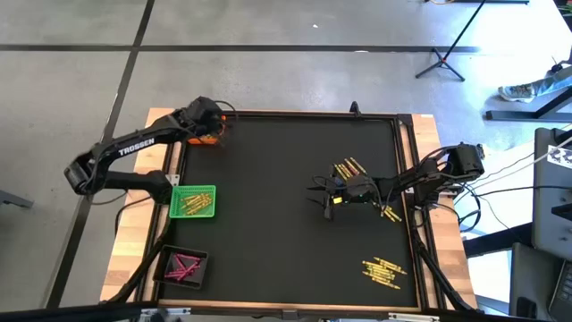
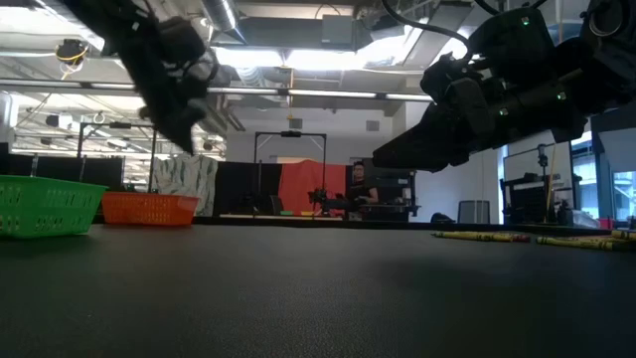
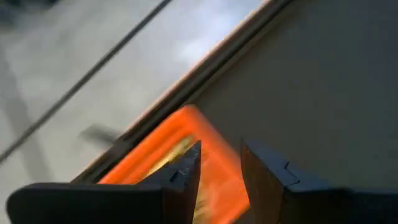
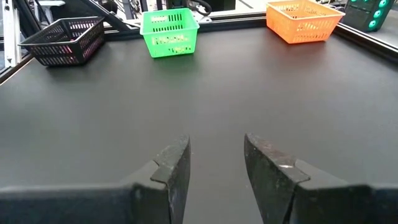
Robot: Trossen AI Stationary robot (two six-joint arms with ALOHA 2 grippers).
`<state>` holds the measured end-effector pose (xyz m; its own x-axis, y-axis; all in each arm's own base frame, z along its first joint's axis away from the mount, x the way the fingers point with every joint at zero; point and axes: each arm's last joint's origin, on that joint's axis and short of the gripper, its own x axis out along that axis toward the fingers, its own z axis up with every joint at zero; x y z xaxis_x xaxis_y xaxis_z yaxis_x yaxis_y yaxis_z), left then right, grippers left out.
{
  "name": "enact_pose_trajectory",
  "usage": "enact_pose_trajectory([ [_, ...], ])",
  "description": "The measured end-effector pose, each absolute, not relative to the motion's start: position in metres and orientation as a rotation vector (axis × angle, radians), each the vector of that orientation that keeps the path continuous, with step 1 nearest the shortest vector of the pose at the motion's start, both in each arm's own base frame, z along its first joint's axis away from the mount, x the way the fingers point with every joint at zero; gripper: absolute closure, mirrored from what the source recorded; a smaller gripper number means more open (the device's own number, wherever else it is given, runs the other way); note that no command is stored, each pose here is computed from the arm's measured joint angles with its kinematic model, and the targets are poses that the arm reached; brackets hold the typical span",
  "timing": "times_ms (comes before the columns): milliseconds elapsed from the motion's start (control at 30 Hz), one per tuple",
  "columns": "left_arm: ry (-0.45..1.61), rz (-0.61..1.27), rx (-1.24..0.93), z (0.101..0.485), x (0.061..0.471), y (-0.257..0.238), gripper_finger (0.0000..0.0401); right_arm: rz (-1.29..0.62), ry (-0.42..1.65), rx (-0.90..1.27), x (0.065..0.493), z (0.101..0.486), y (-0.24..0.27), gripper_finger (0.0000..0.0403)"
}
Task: Sort crayons
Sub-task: Put the green crayon into the orange bin
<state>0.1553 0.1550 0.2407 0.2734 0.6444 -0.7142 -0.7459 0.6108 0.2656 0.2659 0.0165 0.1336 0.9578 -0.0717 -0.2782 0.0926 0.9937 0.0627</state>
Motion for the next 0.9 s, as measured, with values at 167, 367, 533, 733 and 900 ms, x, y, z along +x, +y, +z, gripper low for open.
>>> enact_pose_trajectory([
  [167, 0.739, 0.632, -0.142, 0.24, 0.185, 0.13, 0.0304, -0.083, 0.279, 0.074, 0.266, 0.134, 0.017, 0.0255],
  [367, 0.547, 0.435, -0.135, 0.217, 0.212, 0.087, 0.0304, -0.094, 0.276, 0.063, 0.265, 0.135, 0.016, 0.0255],
  [533, 0.373, 0.324, -0.16, 0.189, 0.225, 0.055, 0.0303, -0.166, 0.33, 0.049, 0.267, 0.145, 0.01, 0.0255],
  [733, 0.317, 0.359, -0.135, 0.158, 0.241, 0.036, 0.0303, -0.255, 0.488, 0.082, 0.266, 0.167, -0.008, 0.0255],
  [900, 0.329, 0.389, -0.116, 0.134, 0.257, 0.03, 0.0303, -0.363, 0.658, 0.123, 0.255, 0.192, -0.031, 0.0255],
])
